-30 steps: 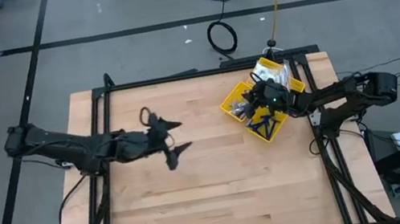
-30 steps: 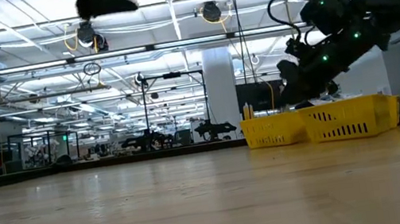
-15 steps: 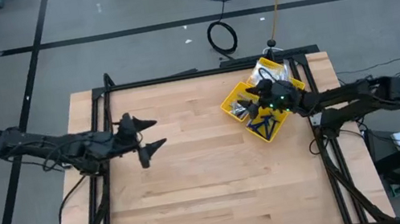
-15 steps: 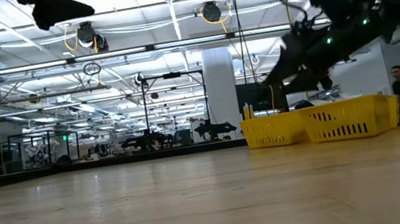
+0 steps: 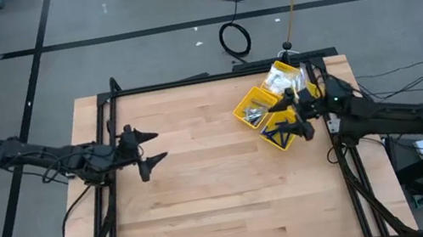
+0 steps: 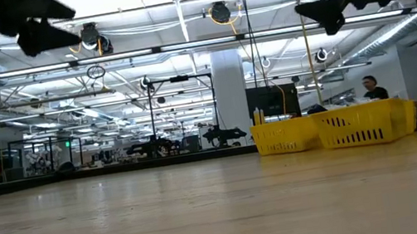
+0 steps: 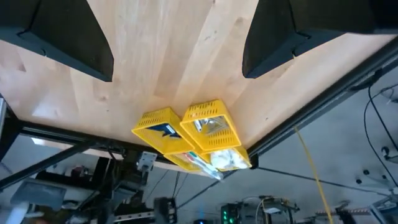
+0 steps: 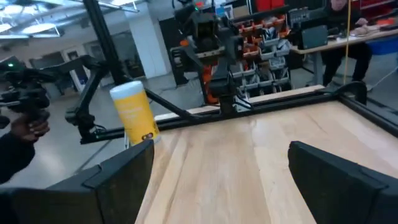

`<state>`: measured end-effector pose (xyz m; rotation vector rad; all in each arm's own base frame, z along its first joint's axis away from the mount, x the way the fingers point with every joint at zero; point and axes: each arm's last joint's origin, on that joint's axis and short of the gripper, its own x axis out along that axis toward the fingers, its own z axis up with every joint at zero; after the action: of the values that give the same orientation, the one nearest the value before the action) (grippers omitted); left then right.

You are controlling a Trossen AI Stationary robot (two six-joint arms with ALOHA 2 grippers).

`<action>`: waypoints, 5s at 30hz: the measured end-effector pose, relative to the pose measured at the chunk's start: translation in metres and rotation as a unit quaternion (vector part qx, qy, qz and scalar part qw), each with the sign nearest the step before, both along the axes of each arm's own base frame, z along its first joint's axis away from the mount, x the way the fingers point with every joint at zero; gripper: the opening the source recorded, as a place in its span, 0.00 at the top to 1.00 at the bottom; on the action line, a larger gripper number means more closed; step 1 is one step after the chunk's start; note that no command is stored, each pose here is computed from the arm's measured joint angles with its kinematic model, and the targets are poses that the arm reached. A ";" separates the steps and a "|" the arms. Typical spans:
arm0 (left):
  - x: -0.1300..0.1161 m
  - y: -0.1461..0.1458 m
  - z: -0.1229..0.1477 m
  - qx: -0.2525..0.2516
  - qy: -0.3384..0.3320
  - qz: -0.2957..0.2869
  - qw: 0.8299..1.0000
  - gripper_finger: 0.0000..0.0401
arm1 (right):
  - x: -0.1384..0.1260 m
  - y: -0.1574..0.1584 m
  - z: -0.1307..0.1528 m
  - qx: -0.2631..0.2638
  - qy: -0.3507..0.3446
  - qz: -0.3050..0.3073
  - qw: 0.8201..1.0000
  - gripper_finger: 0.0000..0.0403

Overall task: Pick & Place Travel size toiletries
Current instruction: Return to Home Position

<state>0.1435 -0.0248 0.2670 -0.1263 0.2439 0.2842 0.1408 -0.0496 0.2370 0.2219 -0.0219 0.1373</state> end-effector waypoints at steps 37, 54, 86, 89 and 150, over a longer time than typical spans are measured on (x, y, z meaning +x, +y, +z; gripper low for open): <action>-0.053 0.014 -0.090 0.026 -0.114 -0.022 0.993 0.13 | -0.049 0.024 -0.060 -0.087 -0.026 -0.116 0.989 0.11; -0.053 0.014 -0.089 0.028 -0.114 -0.022 0.993 0.13 | -0.046 0.023 -0.063 -0.041 -0.008 -0.112 0.993 0.11; -0.053 0.014 -0.090 0.027 -0.115 -0.022 0.993 0.13 | -0.046 0.023 -0.062 -0.041 -0.011 -0.112 0.993 0.11; -0.053 0.014 -0.090 0.027 -0.115 -0.022 0.993 0.13 | -0.046 0.023 -0.062 -0.041 -0.011 -0.112 0.993 0.11; -0.053 0.014 -0.090 0.028 -0.114 -0.022 0.993 0.13 | -0.046 0.023 -0.062 -0.041 -0.011 -0.112 0.993 0.11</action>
<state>0.0904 -0.0111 0.1773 -0.0977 0.0117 0.2307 0.0945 -0.0267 0.1749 0.1341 -0.0630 -0.0837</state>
